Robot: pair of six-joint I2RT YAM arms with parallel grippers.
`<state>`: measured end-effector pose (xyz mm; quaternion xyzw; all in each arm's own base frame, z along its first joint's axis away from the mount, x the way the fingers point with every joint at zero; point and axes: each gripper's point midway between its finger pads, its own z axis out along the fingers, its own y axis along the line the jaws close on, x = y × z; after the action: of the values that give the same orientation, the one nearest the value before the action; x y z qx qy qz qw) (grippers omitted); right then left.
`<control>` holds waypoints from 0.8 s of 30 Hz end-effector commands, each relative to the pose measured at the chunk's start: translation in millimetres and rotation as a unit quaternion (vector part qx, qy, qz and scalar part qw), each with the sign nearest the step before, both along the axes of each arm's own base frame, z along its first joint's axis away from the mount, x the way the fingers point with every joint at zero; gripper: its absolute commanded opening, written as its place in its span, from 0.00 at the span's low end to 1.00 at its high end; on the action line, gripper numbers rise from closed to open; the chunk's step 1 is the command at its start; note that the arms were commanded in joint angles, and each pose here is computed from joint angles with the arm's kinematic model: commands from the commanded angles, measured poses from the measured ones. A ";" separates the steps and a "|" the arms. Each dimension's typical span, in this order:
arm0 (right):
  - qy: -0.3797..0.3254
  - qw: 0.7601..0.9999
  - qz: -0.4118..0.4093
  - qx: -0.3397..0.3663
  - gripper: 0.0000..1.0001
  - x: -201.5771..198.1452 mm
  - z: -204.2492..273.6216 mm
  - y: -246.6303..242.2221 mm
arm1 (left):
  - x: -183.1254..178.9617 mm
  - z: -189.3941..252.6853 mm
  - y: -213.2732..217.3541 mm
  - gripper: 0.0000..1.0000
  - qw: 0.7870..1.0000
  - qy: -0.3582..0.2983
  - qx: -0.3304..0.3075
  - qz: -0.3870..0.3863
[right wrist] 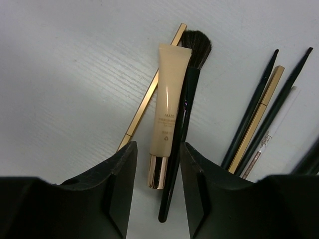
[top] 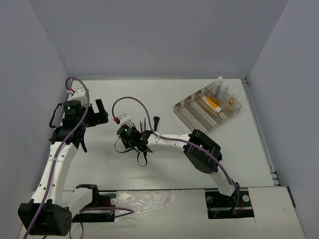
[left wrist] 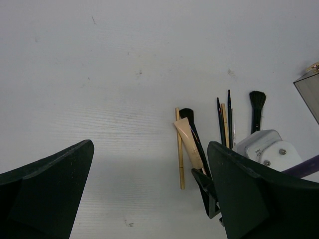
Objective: Organize the makeup
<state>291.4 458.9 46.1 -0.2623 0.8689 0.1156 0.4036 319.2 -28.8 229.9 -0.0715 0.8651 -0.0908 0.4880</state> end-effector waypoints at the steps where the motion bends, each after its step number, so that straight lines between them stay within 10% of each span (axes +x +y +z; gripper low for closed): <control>1: -0.020 0.999 -0.008 0.049 0.37 12.2 25.5 23.4 | 9.9 29.1 3.0 0.97 0.999 -0.051 0.000 0.006; 24: -0.029 0.999 -0.022 0.025 0.08 13.6 18.6 6.7 | 10.8 27.7 0.8 0.97 0.999 -0.047 -0.003 0.001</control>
<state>293.2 463.6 15.4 -0.2619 0.8762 0.1054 0.3905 319.2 -29.0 229.9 -0.0714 0.8653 -0.0912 0.4878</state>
